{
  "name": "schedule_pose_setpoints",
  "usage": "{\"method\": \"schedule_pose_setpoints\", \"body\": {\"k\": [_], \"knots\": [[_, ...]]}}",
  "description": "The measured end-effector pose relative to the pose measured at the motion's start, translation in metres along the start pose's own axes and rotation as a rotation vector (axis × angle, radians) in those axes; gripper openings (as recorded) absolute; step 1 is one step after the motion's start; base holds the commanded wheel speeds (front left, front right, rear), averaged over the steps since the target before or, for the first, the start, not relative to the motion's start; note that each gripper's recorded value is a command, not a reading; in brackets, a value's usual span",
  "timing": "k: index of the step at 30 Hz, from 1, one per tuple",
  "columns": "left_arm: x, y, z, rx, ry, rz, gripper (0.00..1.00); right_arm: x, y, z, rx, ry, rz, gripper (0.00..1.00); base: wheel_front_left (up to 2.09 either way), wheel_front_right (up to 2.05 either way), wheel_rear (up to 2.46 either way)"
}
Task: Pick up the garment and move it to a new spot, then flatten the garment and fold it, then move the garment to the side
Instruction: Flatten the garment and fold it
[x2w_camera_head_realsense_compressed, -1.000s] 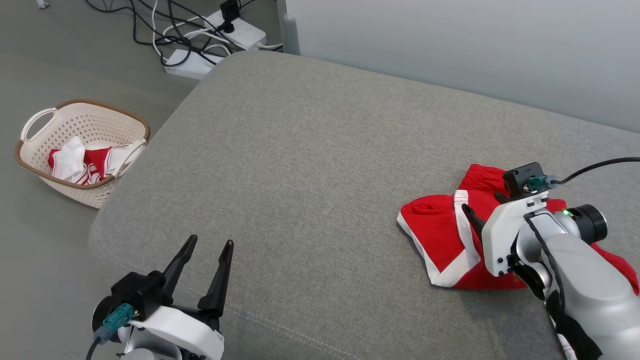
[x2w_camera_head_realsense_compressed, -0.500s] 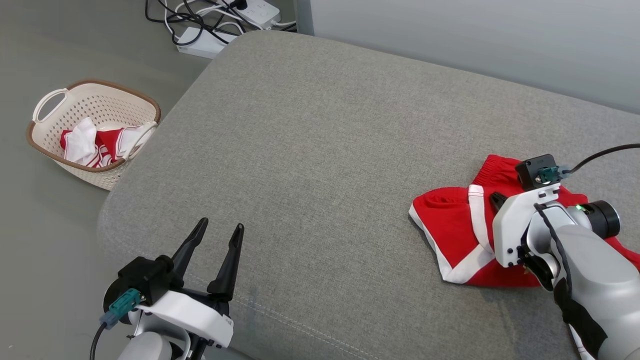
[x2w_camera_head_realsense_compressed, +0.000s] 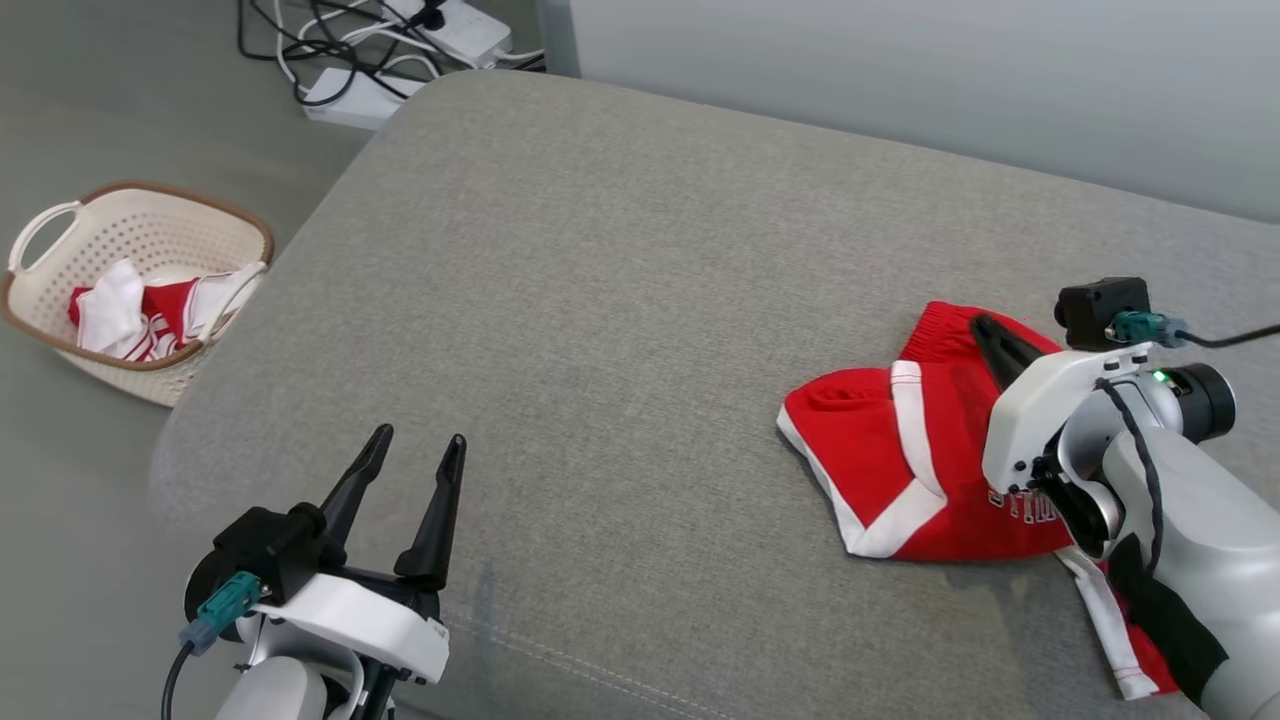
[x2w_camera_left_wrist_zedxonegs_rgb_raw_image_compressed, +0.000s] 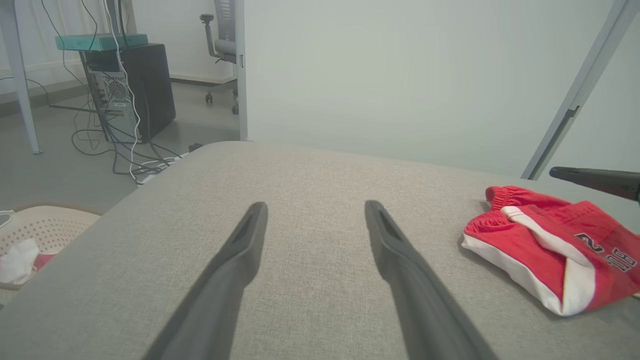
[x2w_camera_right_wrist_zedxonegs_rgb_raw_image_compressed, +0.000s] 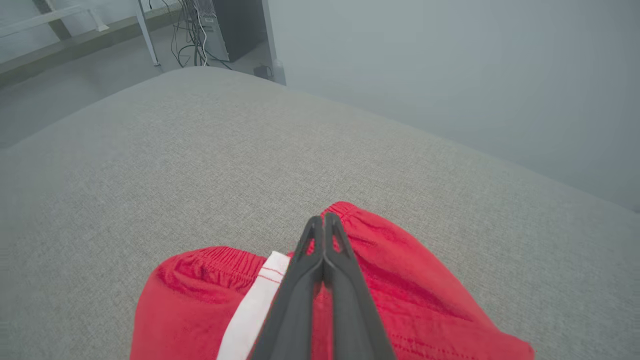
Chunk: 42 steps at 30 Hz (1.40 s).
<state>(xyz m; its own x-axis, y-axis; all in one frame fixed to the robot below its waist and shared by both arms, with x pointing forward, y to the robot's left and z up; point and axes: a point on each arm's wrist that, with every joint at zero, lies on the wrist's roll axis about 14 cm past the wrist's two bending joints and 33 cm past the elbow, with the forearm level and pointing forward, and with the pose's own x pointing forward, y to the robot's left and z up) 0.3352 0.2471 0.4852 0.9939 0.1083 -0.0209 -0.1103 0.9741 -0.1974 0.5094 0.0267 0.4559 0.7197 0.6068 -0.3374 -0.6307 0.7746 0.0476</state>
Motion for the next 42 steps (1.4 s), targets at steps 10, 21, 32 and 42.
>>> {"method": "schedule_pose_setpoints", "body": {"k": [10,21,32,42], "knots": [[0.016,-0.016,0.008,-0.001,-0.032,-0.054,1.0,-0.059,-0.037,0.014,0.111,-0.241,-0.1,1.0,0.0,0.0,0.0],[0.026,-0.043,0.001,0.036,-0.014,-0.142,1.0,-0.165,-0.047,-0.007,0.175,-0.429,-0.317,1.0,0.0,0.0,0.0],[0.016,-0.05,0.003,0.061,-0.013,-0.168,1.0,-0.236,-0.037,-0.052,0.216,-0.411,-0.499,1.0,0.0,0.0,0.0],[0.006,-0.044,0.001,0.067,0.007,-0.144,1.0,-0.246,-0.032,-0.053,0.231,-0.409,-0.523,1.0,0.0,0.0,0.0]]}}
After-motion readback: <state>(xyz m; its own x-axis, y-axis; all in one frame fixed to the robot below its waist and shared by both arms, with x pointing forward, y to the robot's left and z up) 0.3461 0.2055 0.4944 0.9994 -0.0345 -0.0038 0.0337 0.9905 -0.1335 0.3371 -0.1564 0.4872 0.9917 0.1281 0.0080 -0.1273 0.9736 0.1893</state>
